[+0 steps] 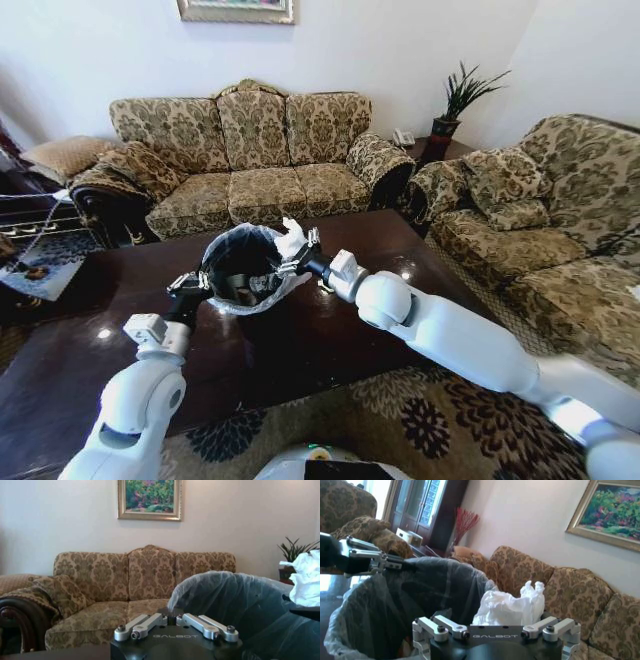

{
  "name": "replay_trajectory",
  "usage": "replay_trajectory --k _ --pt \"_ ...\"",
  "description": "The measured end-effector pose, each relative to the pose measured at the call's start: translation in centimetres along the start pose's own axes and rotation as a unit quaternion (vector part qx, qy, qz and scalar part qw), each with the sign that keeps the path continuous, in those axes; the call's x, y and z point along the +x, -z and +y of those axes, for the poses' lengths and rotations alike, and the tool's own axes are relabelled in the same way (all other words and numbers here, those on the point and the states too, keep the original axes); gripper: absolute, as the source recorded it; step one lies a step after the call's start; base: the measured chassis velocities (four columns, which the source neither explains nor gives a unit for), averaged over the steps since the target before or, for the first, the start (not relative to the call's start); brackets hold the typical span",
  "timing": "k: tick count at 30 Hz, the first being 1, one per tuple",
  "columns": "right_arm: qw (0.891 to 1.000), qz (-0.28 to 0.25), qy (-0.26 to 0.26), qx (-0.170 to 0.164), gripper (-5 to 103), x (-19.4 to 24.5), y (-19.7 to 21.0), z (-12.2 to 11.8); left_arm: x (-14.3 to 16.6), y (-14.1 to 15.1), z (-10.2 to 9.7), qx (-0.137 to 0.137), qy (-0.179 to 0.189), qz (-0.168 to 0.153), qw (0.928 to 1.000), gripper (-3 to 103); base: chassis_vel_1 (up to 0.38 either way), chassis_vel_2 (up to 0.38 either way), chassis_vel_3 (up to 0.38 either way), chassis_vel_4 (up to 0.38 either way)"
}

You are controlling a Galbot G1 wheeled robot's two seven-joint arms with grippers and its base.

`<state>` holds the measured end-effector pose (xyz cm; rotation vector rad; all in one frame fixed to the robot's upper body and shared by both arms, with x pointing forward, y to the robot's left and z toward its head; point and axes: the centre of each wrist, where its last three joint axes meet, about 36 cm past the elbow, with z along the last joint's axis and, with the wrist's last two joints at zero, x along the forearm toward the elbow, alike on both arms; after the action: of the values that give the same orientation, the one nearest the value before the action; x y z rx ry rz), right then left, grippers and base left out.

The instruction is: Move to the front of the table and place the trash on the table into the trash bin.

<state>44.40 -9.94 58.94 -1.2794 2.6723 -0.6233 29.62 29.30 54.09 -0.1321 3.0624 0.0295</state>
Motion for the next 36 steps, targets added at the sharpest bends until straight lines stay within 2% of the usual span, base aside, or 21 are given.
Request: replay_trajectory --k 16,21,29,36 --pt "1.0 0.017 0.005 0.003 100 1.1 -2.4 0.2 0.2 0.2 -0.1 0.001 -0.003 -0.002 1.0 3 0.0 0.0 0.0 0.0" --pt "1.0 0.001 0.001 0.001 100 0.9 -1.6 -0.2 0.2 0.3 -0.2 0.001 -0.005 -0.003 1.0 3 0.0 0.0 0.0 0.0" --pt "0.998 -0.046 -0.003 -0.03 100 0.2 1.2 -0.7 0.2 0.2 -0.2 0.002 -0.006 -0.002 1.0 3 0.0 0.0 0.0 0.0" --pt "0.997 -0.064 0.01 -0.028 100 -1.1 2.6 -0.5 0.2 0.2 -0.2 0.001 -0.007 -0.002 1.0 3 0.0 0.0 0.0 0.0"
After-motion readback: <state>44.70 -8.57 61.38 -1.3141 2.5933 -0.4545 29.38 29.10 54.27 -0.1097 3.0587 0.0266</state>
